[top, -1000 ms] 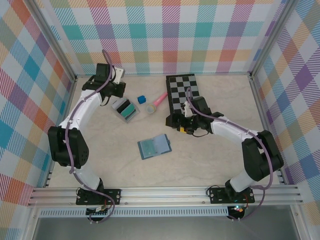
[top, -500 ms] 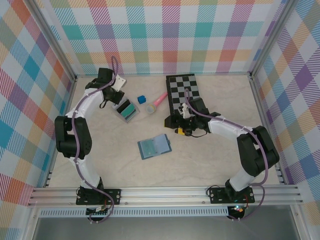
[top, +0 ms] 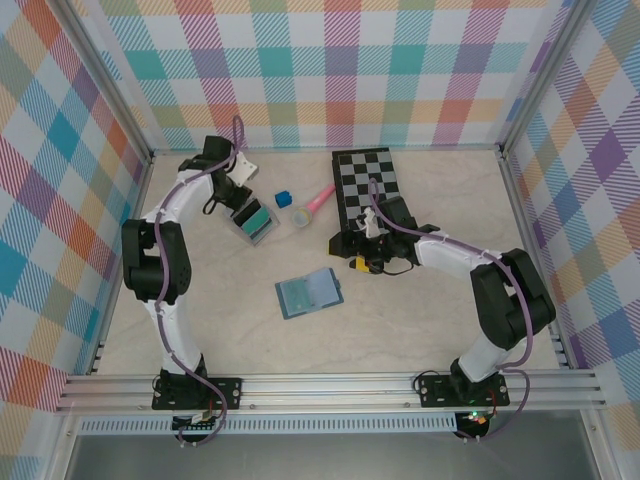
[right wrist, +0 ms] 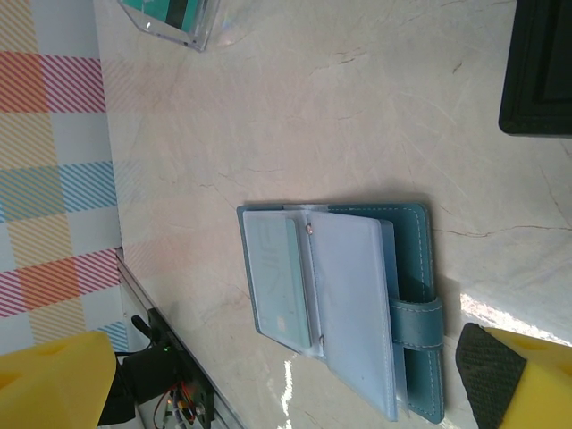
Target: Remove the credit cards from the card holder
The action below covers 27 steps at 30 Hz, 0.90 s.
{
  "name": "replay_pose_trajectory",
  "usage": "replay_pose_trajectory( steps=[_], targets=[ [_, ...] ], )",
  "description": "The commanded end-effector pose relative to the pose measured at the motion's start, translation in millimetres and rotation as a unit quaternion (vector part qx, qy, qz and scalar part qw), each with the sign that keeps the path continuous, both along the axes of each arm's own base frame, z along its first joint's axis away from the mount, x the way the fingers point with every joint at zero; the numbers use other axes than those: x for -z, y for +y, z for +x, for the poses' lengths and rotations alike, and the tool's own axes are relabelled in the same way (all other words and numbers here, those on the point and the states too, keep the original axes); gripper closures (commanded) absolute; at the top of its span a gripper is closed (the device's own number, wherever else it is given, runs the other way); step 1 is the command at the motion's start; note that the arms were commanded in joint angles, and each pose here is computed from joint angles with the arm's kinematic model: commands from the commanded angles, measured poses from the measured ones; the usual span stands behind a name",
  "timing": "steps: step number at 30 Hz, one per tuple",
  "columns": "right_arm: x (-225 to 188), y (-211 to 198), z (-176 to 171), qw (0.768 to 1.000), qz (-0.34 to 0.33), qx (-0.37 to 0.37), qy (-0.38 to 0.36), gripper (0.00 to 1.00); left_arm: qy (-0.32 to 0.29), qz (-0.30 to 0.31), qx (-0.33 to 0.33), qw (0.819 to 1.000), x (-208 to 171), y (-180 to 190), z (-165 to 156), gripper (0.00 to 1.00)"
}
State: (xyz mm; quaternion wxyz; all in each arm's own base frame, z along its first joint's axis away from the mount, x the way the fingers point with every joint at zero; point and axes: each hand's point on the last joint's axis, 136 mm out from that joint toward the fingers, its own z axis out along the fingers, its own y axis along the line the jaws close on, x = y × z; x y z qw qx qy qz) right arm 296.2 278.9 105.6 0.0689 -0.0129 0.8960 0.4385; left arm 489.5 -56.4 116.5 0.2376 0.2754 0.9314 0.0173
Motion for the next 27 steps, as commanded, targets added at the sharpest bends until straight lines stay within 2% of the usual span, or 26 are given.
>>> replay_pose_trajectory(
  steps=[1, 3, 6, 13, 17, 21, 24, 26, 27],
  targets=[
    [-11.5, 5.1, 6.3, 1.0, 0.017, -0.003, -0.007, 0.0, 0.014, 0.007, 0.0, 1.0, 0.8, 6.6, -0.6, 0.99],
    [-11.3, 5.7, 6.7, 1.0, 0.019, -0.003, -0.006, 0.0, 0.007, 0.014, -0.023, 1.0, -2.4, 11.9, 4.3, 0.84],
    [-12.4, 7.0, 8.2, 1.0, 0.022, -0.002, -0.006, 0.0, -0.004, 0.017, -0.04, 0.999, -7.9, 15.5, 9.4, 0.73],
    [-12.2, 7.6, 9.1, 1.0, 0.022, -0.003, -0.004, 0.0, -0.031, -0.01, -0.07, 0.997, -29.9, 13.0, 15.7, 0.7],
    [-13.9, 8.5, 8.3, 1.0, 0.013, -0.009, -0.013, 0.0, -0.072, -0.057, -0.137, 0.986, -67.2, 13.3, 19.0, 0.63],
    [-16.5, 13.0, 4.8, 0.999, -0.015, -0.022, -0.037, 0.0, -0.101, -0.111, -0.234, 0.96, -98.4, 20.8, 6.2, 0.44],
    [-18.7, 21.1, -2.0, 0.997, -0.04, -0.04, -0.056, 0.0, -0.104, -0.16, -0.293, 0.937, -106.6, 21.7, -15.1, 0.35],
    [-18.2, 26.1, -8.0, 0.994, -0.063, -0.054, -0.069, 0.01, -0.103, -0.185, -0.347, 0.914, -104.2, 27.5, -32.7, 0.25],
    [-17.0, 28.6, -11.9, 0.992, -0.079, -0.061, -0.075, 0.01, -0.1, -0.188, -0.395, 0.893, -99.1, 36.6, -45.7, 0.2]
  ],
)
